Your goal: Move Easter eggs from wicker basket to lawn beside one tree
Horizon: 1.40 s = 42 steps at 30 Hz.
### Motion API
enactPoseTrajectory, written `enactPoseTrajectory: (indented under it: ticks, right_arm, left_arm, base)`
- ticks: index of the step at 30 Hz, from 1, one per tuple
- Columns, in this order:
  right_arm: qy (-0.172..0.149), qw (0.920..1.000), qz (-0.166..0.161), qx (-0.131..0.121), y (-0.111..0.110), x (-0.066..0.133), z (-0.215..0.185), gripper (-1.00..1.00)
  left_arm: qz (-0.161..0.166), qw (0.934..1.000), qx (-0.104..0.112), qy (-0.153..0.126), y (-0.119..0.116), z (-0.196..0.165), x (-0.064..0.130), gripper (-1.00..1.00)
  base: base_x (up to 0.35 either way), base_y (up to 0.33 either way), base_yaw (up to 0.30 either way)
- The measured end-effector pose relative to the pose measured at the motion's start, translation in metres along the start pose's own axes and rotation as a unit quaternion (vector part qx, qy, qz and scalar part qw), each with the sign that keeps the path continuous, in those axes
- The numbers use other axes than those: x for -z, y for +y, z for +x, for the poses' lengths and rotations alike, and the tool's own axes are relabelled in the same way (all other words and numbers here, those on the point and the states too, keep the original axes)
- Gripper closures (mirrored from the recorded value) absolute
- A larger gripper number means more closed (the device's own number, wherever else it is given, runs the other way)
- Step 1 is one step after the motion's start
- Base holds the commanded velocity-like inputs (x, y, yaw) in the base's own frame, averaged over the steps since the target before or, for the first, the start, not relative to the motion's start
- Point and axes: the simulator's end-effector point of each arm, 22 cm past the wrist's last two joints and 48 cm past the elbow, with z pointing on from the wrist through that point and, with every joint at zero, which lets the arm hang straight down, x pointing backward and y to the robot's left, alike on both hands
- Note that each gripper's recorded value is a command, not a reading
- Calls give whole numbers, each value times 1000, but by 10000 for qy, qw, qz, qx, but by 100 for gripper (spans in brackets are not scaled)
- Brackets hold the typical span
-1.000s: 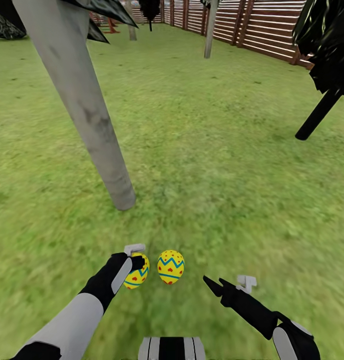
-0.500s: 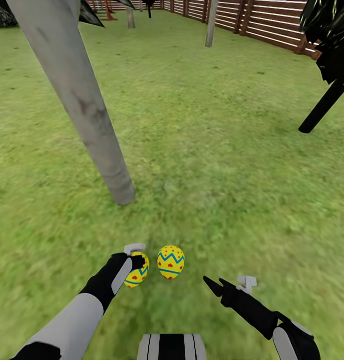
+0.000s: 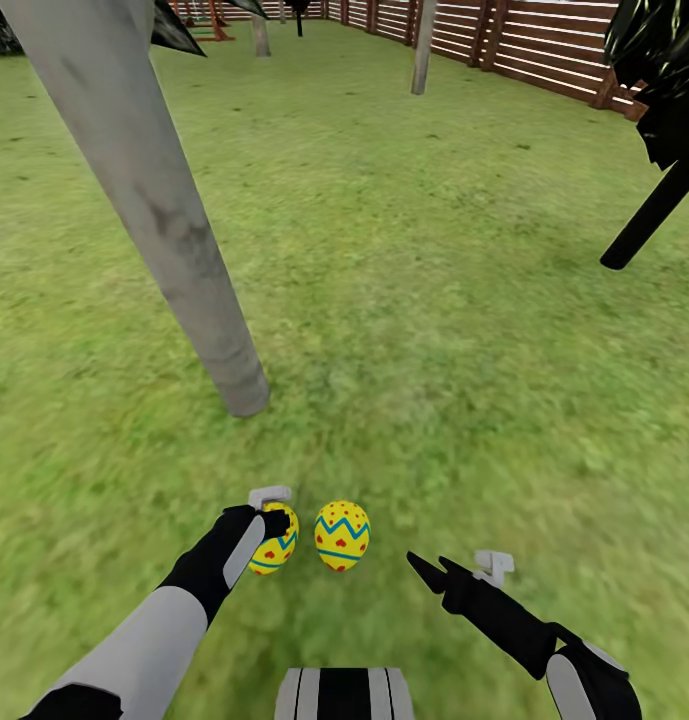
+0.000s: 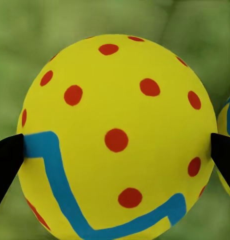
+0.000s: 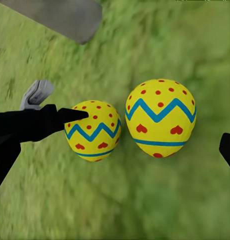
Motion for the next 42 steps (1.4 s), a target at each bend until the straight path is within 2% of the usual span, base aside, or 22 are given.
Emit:
enactPoseTrajectory:
  ticks: [12, 17, 24, 36, 37, 38, 42]
  right_arm:
    - [-1, 10000, 2, -1, 0, 0, 0, -100]
    - [71, 9999, 45, -59, -7, -3, 7, -100]
    - [124, 9998, 80, -106, -12, -5, 12, -100]
    - [180, 9997, 112, -153, -17, -7, 17, -100]
    - [180, 9997, 112, -153, -17, -7, 17, -100]
    - [181, 9997, 116, -153, -17, -7, 17, -100]
    - [182, 9997, 118, -149, -17, -7, 17, -100]
  left_arm:
    - [0, 10000, 5, -6, 0, 0, 0, 100]
    - [-15, 10000, 4, 91, 1, 9, -9, 100]
    - [-18, 10000, 28, 85, 2, 13, -16, 100]
    - [16, 10000, 56, 28, 0, 8, -19, 100]
    - [16, 10000, 57, 28, 0, 8, -19, -100]
    - [29, 9999, 105, 121, 0, 17, -22, -100]
    - [12, 9999, 92, 128, 1, 18, -22, -100]
  base:
    - [22, 0, 0]
    - [0, 0, 0]
    - [0, 0, 0]
    - [0, 0, 0]
    - [0, 0, 0]
    - [0, 0, 0]
    - [0, 0, 0]
